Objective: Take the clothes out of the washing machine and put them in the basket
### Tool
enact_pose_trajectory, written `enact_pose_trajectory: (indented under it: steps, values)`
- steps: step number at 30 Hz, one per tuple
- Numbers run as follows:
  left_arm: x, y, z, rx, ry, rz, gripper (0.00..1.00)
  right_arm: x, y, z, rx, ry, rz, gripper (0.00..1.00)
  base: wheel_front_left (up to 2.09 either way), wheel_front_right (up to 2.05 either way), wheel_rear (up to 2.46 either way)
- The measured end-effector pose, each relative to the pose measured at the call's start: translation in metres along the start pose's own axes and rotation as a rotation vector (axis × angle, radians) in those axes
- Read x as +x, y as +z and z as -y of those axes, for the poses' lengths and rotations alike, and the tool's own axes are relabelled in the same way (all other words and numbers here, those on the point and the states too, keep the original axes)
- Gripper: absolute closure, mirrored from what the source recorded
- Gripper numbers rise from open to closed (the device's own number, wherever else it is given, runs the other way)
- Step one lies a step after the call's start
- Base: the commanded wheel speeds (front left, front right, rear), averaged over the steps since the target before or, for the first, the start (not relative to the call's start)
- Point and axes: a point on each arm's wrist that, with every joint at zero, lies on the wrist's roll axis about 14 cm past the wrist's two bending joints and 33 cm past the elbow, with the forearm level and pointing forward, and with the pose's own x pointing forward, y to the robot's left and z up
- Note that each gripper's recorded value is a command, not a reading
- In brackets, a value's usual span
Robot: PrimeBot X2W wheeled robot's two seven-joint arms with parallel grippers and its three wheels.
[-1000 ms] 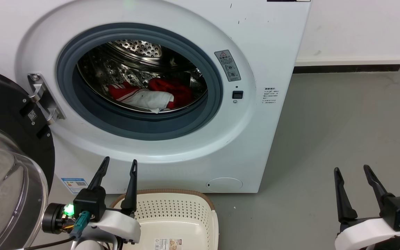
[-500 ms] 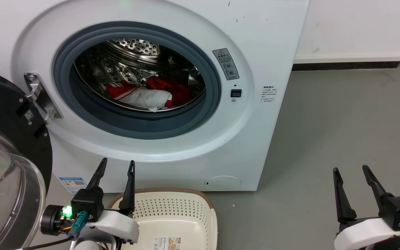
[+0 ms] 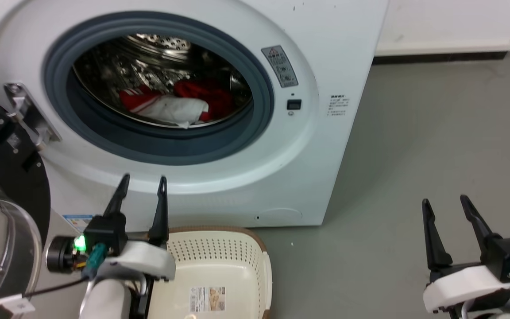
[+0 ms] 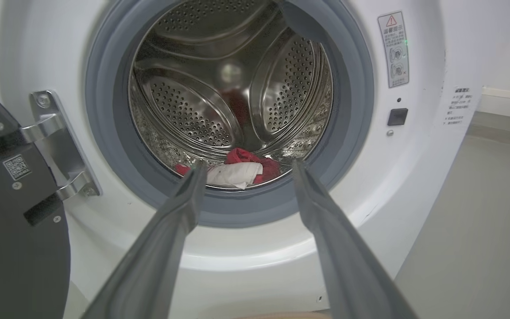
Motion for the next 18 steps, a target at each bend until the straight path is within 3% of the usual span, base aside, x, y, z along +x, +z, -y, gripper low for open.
enact_pose_trajectory:
  steps: [8, 18]
  values:
    - [0.045, -0.007, 0.005, -0.004, -0.016, 0.003, 0.00, 0.020, -0.011, -0.003, -0.006, 0.012, -0.016, 0.00, 0.00, 0.00, 0.00]
    - [0.135, -0.029, -0.009, 0.036, -0.038, -0.058, 0.00, 0.047, -0.035, 0.008, 0.022, -0.016, -0.037, 0.00, 0.00, 0.00, 0.00]
